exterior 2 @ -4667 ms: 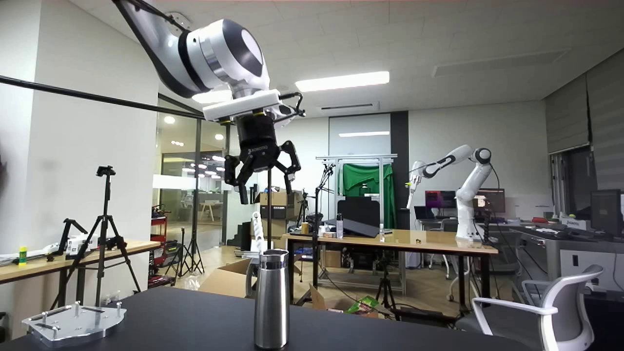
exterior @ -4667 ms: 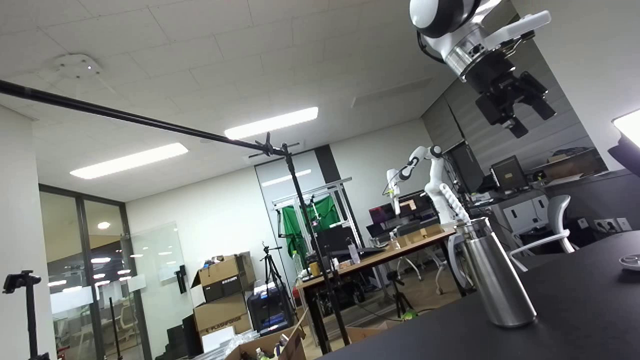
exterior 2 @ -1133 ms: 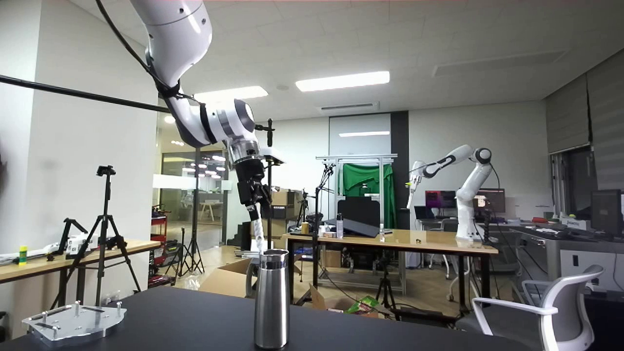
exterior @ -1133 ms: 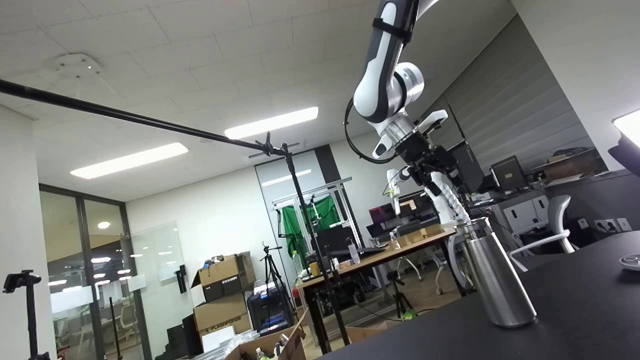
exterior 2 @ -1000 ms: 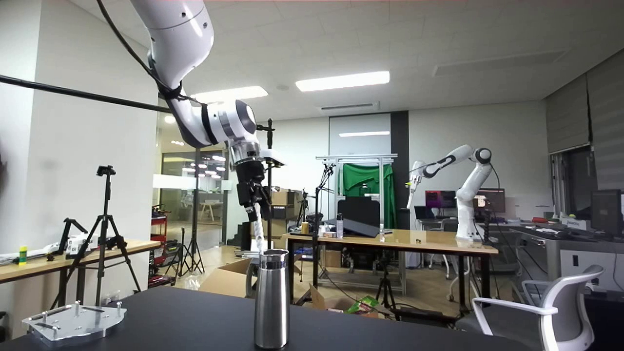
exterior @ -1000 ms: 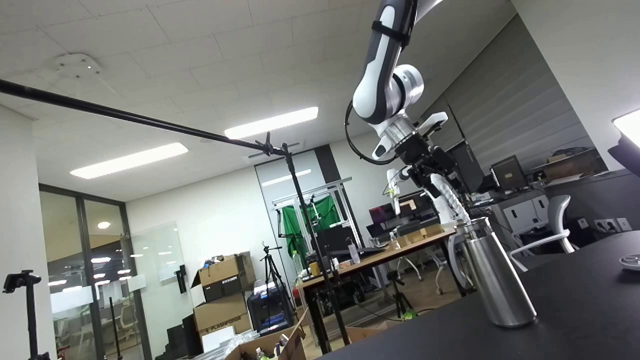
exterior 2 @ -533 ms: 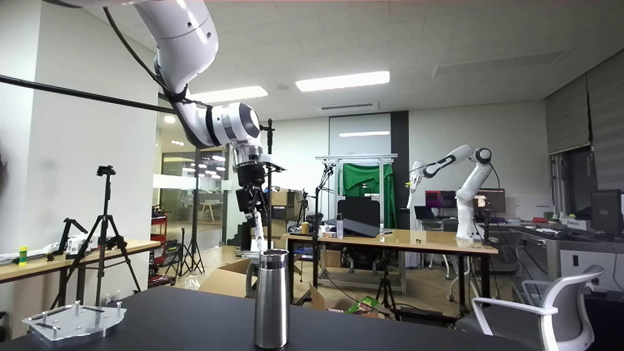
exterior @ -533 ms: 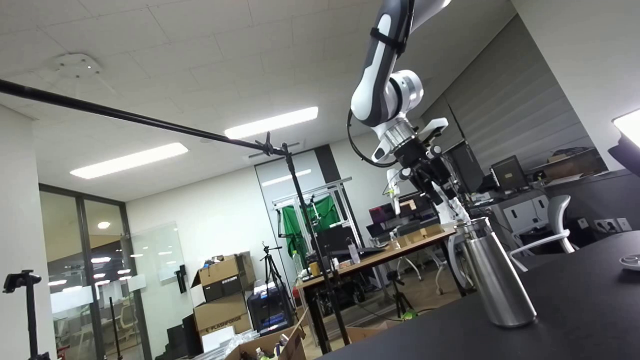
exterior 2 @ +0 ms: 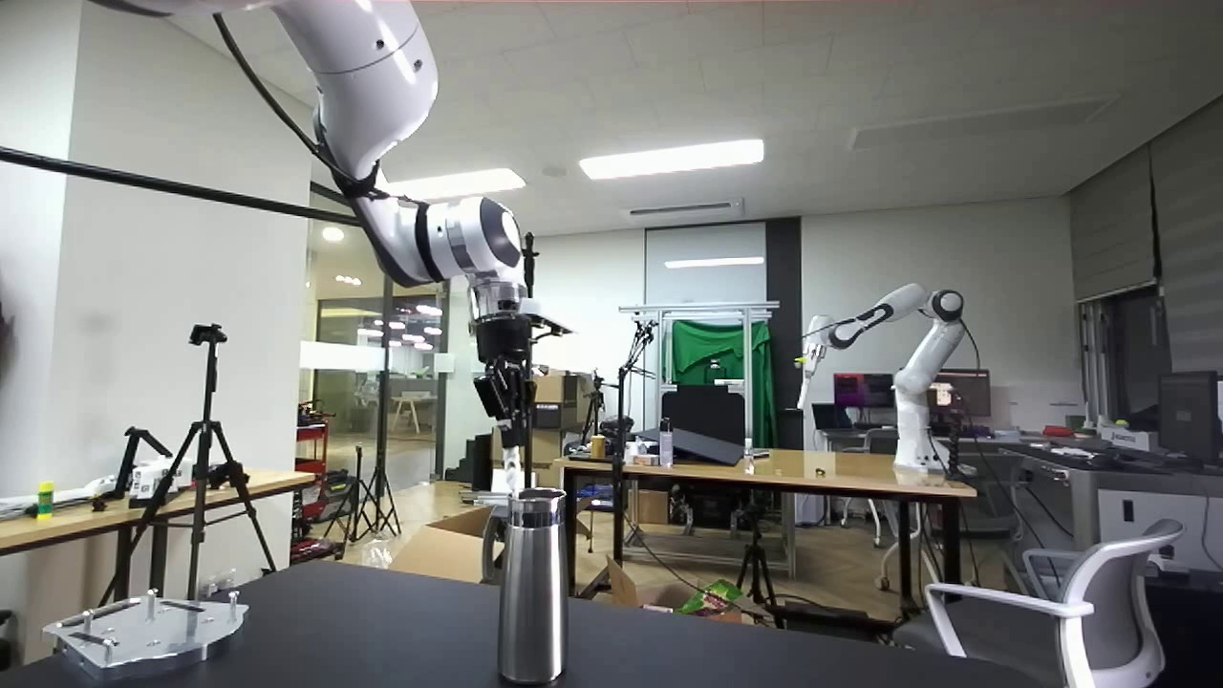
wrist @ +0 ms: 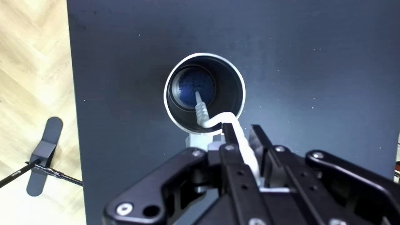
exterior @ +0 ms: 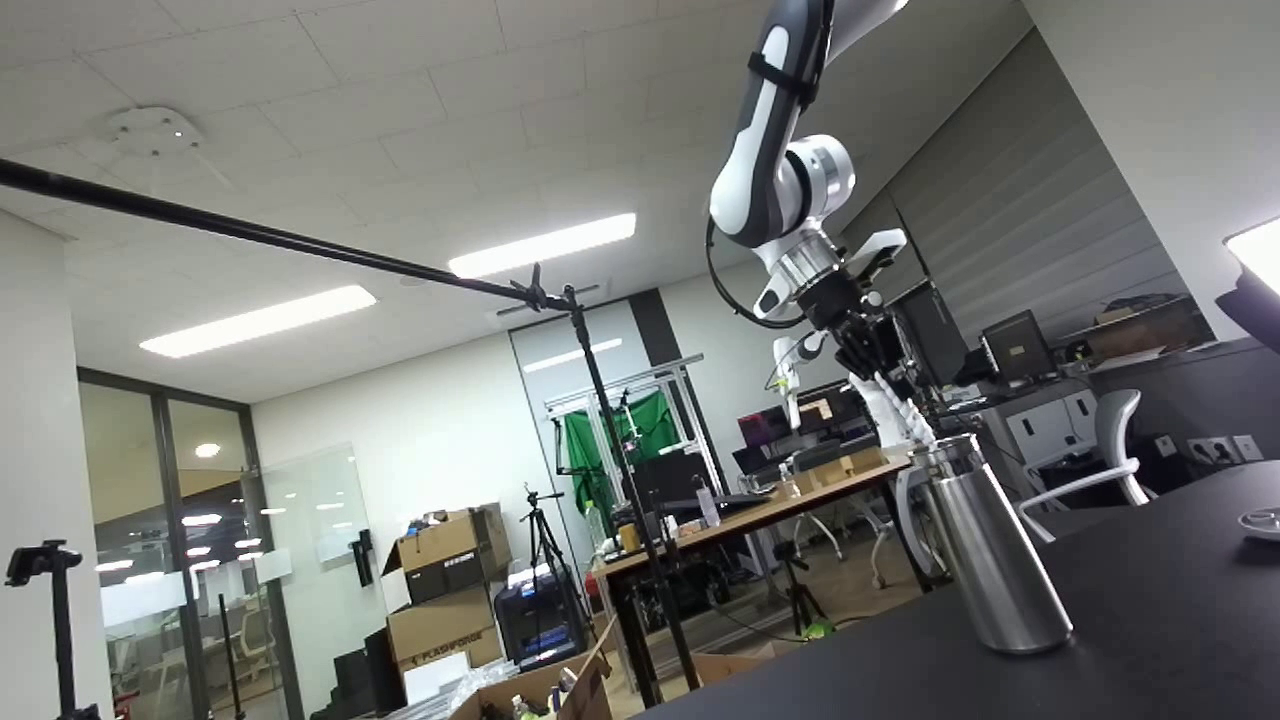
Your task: Use the brush to scrub inside the thermos
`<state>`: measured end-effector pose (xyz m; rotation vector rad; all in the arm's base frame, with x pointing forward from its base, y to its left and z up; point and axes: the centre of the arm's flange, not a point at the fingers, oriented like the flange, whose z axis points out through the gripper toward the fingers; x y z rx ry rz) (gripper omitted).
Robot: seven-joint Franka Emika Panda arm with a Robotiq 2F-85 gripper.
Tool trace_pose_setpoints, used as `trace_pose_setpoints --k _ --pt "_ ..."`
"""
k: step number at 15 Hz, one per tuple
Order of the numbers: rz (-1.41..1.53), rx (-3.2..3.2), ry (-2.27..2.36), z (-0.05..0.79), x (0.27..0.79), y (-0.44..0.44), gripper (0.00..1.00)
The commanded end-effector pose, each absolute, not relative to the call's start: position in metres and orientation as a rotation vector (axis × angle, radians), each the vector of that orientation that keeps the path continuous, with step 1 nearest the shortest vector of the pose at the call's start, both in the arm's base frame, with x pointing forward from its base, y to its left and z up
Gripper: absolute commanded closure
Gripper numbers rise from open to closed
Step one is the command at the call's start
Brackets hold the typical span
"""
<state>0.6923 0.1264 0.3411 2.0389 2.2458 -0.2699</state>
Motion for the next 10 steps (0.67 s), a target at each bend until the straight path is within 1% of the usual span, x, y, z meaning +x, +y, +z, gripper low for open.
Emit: trace_pose_setpoints --k 1,10 --pt "-0.27 2.179 2.194 0.352 0.691 0.11 0.96" --pt "-0.131 2.413 2.018 0.4 0.673 0.06 0.96"
